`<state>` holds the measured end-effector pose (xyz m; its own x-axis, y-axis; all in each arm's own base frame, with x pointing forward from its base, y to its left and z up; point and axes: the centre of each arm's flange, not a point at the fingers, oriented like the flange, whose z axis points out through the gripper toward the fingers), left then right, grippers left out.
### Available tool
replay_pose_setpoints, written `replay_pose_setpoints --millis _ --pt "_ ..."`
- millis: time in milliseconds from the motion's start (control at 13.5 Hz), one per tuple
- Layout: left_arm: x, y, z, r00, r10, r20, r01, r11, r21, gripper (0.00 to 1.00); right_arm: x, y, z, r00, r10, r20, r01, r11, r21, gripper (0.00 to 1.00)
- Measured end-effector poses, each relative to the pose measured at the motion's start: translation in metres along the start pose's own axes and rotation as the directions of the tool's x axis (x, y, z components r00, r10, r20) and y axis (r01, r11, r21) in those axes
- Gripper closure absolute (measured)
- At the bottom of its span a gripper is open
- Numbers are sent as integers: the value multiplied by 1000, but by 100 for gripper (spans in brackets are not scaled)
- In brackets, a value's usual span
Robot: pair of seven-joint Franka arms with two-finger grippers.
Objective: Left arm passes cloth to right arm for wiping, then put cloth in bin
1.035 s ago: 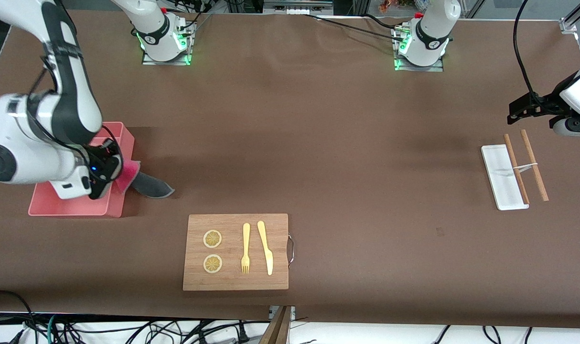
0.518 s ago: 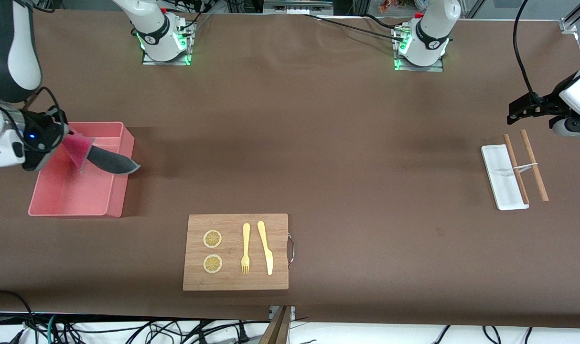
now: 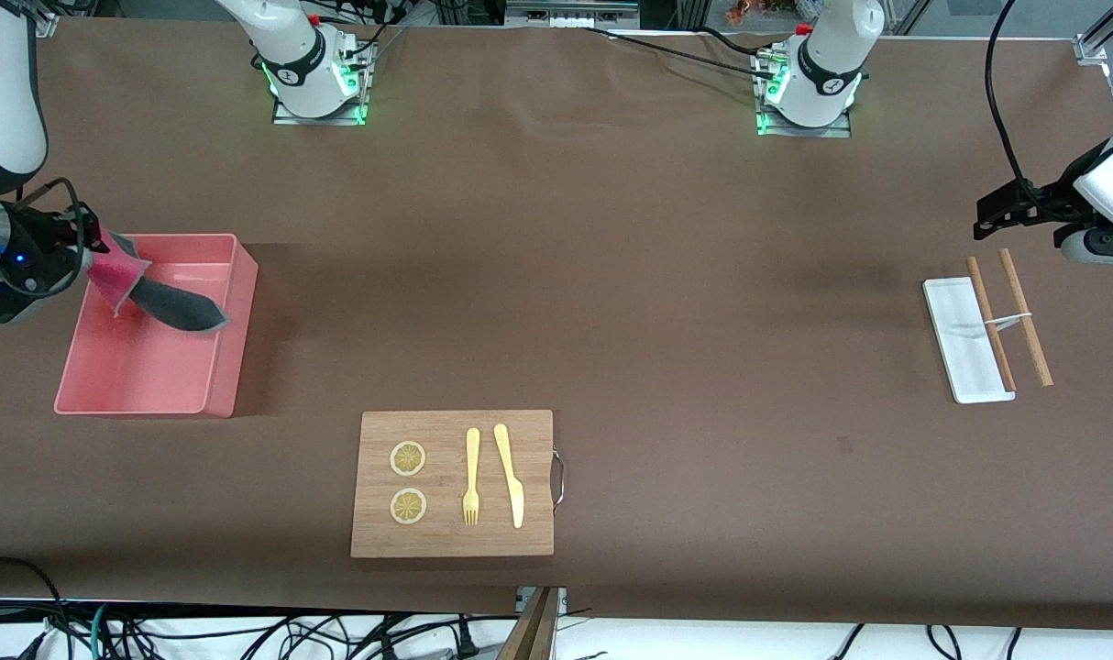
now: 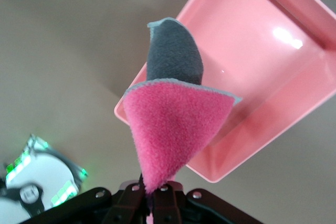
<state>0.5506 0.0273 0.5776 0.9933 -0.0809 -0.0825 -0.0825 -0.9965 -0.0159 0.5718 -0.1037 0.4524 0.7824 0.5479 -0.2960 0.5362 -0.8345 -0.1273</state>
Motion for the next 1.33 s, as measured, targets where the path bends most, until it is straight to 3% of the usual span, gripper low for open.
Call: replay_pose_setpoints --millis 148,296,518,665,961,1035,1331 --pt "0 0 0 1000 0 0 0 1000 0 0 1 -2 9 981 195 0 -195 981 0 98" --pt "2 -1 3 1000 -1 4 1 1000 -1 0 3 -3 20 940 342 -12 -342 940 -4 98" --pt "7 -2 12 1000 -3 17 3 1000 -2 0 0 -9 38 831 556 -5 -556 831 2 98" --pt "12 -3 16 1000 -2 19 2 1000 -2 0 -5 -14 46 794 609 0 -609 794 4 98" --pt "15 -2 12 1000 0 9 0 1000 -1 0 -4 -17 67 779 627 -5 -627 779 6 97" --pt "15 -1 11 1000 0 7 0 1000 -1 0 -4 -17 69 779 627 -7 -627 779 6 94" --pt "15 0 12 1000 3 15 -3 1000 -2 0 -2 -19 65 774 633 -25 -632 774 35 54"
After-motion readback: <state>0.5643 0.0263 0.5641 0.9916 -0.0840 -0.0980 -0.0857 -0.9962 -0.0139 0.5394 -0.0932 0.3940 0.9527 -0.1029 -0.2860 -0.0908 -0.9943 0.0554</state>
